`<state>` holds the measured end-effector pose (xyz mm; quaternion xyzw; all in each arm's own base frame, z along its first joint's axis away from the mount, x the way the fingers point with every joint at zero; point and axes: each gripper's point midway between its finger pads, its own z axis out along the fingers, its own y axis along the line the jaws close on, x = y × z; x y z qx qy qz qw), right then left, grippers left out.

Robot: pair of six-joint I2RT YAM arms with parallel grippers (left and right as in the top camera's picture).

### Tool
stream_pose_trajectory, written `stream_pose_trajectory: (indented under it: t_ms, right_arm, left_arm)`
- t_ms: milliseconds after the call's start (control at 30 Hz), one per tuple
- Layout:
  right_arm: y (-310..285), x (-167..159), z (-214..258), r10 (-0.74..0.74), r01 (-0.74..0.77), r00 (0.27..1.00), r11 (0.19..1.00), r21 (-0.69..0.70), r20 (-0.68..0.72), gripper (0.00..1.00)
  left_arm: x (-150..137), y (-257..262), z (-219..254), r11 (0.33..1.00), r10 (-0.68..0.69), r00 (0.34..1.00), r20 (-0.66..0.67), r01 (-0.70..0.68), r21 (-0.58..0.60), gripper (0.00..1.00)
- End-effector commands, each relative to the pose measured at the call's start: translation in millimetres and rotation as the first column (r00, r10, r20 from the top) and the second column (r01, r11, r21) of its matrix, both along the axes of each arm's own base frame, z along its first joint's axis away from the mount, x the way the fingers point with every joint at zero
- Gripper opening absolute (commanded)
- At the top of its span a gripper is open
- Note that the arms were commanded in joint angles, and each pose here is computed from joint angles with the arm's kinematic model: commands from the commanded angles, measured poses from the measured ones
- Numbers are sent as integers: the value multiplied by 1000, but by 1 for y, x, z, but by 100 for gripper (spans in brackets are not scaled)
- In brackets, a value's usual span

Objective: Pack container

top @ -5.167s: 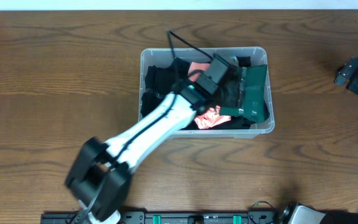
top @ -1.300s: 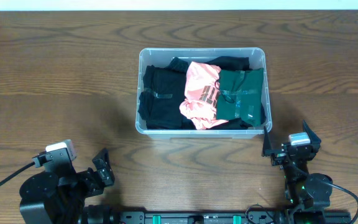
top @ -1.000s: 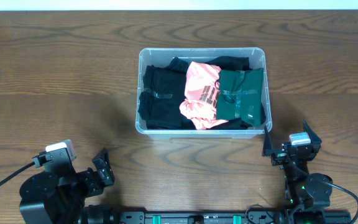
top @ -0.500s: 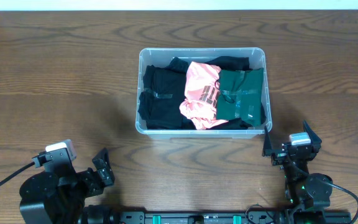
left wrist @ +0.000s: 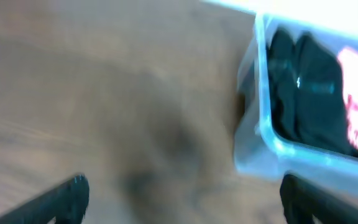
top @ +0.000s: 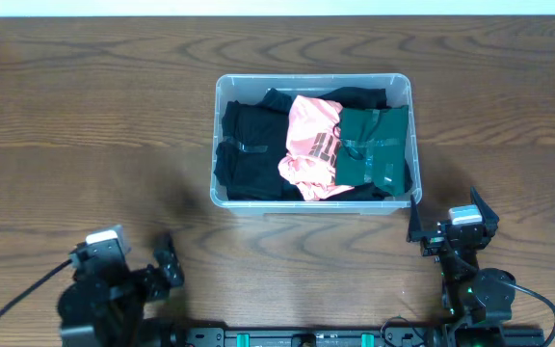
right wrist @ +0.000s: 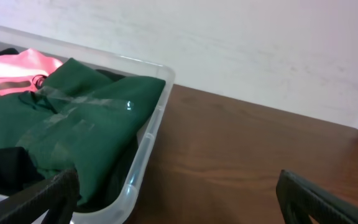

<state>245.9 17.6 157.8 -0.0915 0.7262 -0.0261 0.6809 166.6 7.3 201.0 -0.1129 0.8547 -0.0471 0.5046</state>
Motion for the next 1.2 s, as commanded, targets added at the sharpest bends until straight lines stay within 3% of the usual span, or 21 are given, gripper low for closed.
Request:
stream_pose_trajectory:
  t_ms: [0,200,367,467,1167]
  right_arm:
    - [-2,0,0,-11,11,1000,1000,-6,1,99]
    - [-2,0,0,-11,11,1000,1000,-6,1,99]
    - [-2,0,0,-11,11,1000,1000,-6,1,99]
    - [-2,0,0,-11,11,1000,1000,-6,1,99]
    - [-2,0,0,-11,11,1000,1000,-6,1,99]
  left_arm:
    - [18,4,-21,1000,0,996,88,-3,30,98]
    - [60,7,-37,999,-6,957,289,-8,48,98]
    - [77,9,-42,997,-21,913,407,-14,82,98]
    - [77,7,-63,997,-25,938,347,-2,78,98]
    - [77,6,-63,997,-29,937,349,2,78,98]
